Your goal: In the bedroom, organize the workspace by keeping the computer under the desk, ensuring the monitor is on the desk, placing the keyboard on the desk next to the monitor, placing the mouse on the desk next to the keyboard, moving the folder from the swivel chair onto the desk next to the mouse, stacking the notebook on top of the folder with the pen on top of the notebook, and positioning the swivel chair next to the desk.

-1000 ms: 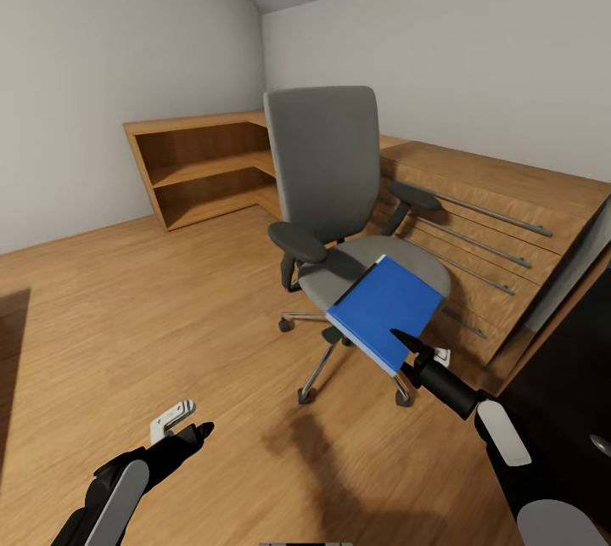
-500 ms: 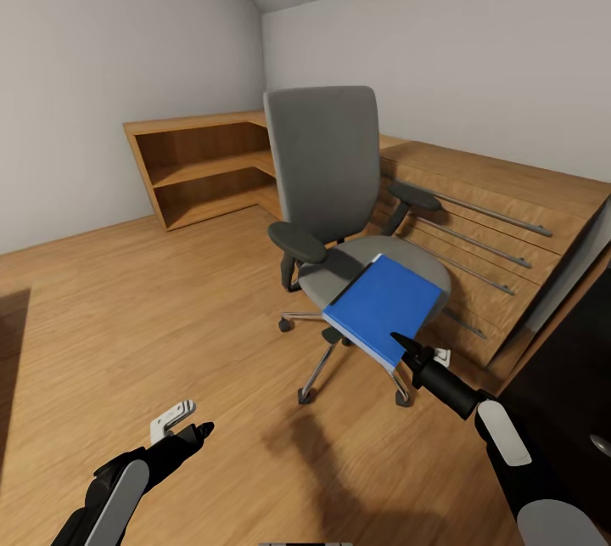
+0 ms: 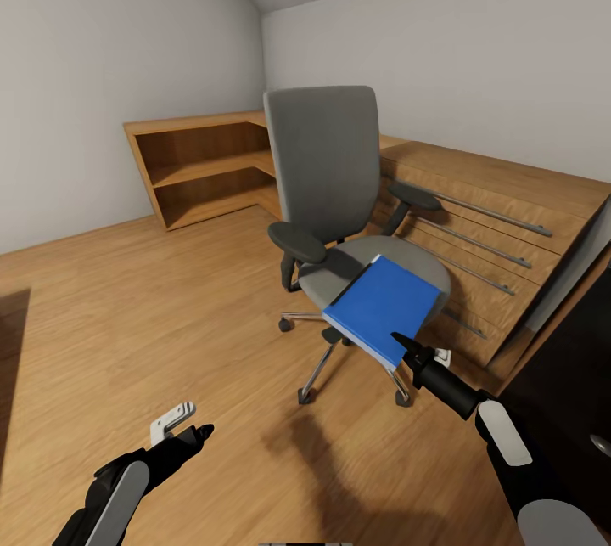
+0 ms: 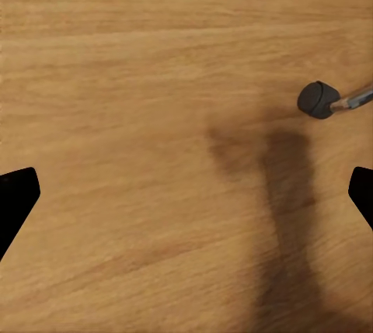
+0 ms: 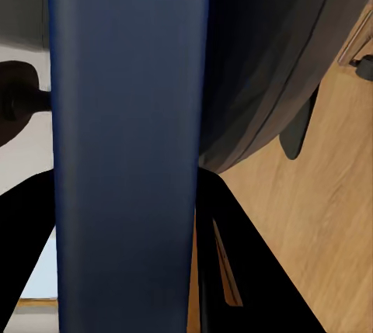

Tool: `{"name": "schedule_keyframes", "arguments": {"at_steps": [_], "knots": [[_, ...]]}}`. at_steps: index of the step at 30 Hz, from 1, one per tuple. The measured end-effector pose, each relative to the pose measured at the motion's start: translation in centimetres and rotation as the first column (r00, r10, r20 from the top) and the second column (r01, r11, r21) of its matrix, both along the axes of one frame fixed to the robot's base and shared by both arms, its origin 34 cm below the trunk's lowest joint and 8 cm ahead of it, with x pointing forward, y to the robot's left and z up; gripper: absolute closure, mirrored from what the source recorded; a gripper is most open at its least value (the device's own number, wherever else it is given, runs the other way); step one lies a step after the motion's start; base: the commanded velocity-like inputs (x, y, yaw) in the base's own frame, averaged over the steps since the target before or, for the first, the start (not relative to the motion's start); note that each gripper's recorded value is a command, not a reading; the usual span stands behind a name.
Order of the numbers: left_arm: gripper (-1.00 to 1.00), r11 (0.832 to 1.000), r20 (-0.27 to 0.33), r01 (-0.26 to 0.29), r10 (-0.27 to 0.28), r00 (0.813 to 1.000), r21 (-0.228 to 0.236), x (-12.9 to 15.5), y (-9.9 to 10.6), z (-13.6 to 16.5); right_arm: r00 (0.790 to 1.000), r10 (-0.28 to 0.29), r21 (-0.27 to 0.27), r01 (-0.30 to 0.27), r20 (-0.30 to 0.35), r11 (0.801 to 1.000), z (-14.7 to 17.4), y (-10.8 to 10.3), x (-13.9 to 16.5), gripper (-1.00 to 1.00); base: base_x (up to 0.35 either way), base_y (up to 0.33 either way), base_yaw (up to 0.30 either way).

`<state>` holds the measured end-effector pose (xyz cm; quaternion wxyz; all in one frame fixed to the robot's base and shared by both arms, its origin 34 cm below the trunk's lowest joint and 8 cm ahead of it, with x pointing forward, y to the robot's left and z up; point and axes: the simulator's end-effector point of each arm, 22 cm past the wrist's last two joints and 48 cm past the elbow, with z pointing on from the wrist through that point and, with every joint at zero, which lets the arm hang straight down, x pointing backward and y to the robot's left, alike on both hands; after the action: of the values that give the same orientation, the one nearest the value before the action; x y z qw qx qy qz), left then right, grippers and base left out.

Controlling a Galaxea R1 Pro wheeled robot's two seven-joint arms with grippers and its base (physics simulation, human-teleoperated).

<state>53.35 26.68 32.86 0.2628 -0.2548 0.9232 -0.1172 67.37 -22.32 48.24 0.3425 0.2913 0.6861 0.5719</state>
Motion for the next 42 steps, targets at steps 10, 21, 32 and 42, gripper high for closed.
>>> {"name": "schedule_keyframes", "arguments": {"at_steps": [10,21,32,42], "knots": [[-1.00,1.000,0.040,0.003,-0.004,0.999,0.003,0.6,-0.1,1.9,0.999,-0.002,-0.006,0.002,0.039,1.000,2.4,-0.1,0.0,1.00,0.000,0.000,0.000],[-1.00,1.000,0.084,0.003,-0.003,0.996,0.004,1.3,-0.1,4.1,0.996,-0.002,-0.008,0.002,0.089,1.000,5.4,-0.2,0.0,1.00,0.000,0.000,0.000],[-1.00,1.000,0.127,0.002,-0.003,0.992,0.005,1.9,-0.1,6.3,0.981,0.002,-0.025,0.003,0.193,1.000,10.6,-0.4,0.1,1.00,0.000,0.000,0.000],[-1.00,1.000,0.155,0.027,-0.028,0.988,0.013,2.1,-0.9,8.0,0.969,0.004,-0.036,0.005,0.247,0.999,13.7,-0.8,-0.3,1.00,0.000,0.000,0.000]]}}
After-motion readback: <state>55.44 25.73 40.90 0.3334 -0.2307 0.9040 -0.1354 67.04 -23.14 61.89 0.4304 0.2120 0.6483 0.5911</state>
